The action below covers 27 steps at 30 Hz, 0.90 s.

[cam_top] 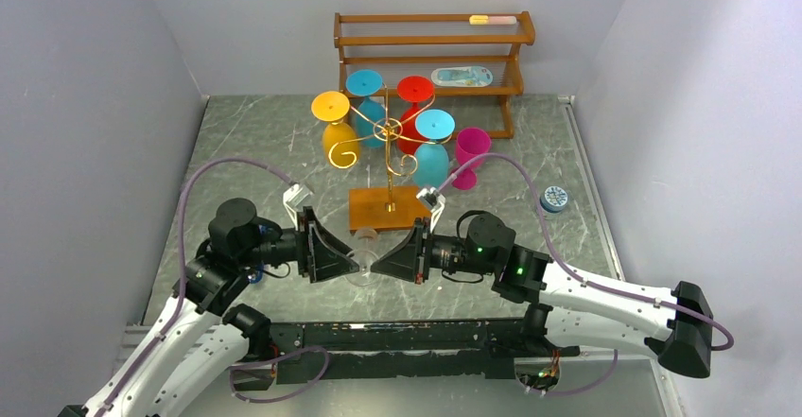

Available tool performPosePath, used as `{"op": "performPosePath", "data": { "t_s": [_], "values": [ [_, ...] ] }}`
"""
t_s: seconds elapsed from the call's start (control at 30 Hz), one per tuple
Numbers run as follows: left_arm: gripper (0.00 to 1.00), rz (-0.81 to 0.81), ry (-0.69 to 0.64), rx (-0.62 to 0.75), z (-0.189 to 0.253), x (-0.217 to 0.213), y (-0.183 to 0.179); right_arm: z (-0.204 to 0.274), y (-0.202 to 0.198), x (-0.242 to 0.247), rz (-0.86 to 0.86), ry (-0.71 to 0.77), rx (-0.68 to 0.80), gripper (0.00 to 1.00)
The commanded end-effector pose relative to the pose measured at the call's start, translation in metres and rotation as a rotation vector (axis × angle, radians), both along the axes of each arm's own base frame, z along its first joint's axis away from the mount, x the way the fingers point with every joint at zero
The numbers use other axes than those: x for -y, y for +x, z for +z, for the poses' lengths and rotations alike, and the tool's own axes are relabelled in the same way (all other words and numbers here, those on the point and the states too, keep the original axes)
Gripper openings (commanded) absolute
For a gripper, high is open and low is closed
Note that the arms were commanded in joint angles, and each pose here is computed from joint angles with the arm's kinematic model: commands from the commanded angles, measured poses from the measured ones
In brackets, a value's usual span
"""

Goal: Take the wine glass off the wine glass rack
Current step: Place the wine glass at the center of the board.

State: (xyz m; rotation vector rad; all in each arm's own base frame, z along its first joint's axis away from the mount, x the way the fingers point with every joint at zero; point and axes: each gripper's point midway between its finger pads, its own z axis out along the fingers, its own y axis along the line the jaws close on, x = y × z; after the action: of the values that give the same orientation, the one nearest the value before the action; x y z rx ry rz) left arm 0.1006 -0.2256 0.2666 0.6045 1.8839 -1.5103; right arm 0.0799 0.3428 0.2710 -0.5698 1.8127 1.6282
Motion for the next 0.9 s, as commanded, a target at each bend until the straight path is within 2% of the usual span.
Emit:
{"op": "performPosePath", "data": {
  "t_s": [0.0,0.13,0.27,0.47,0.7,0.87],
  "values": [
    [0.67,-0.020,0.018,-0.071,-0.026,-0.002,-0.008,0.001,0.006,0.003,-0.043,0.006,0.005,0.00],
    [0.57,-0.053,-0.086,-0.055,-0.014,0.002,-0.014,0.003,0.011,0.006,-0.084,0.045,-0.017,0.00],
    [0.52,0.003,-0.053,-0.047,-0.015,0.002,-0.003,0.007,0.015,0.007,-0.115,0.063,-0.030,0.00],
    [0.44,-0.051,-0.154,-0.064,-0.008,0.010,-0.008,-0.003,0.017,0.008,-0.125,0.044,-0.032,0.00],
    [0.40,-0.088,-0.135,-0.066,-0.013,0.017,-0.017,0.011,0.015,0.007,-0.114,0.076,-0.035,0.00],
    [0.43,-0.110,-0.079,-0.082,-0.021,0.028,-0.023,0.025,0.013,0.008,-0.101,0.082,-0.022,0.00]
  ]
}}
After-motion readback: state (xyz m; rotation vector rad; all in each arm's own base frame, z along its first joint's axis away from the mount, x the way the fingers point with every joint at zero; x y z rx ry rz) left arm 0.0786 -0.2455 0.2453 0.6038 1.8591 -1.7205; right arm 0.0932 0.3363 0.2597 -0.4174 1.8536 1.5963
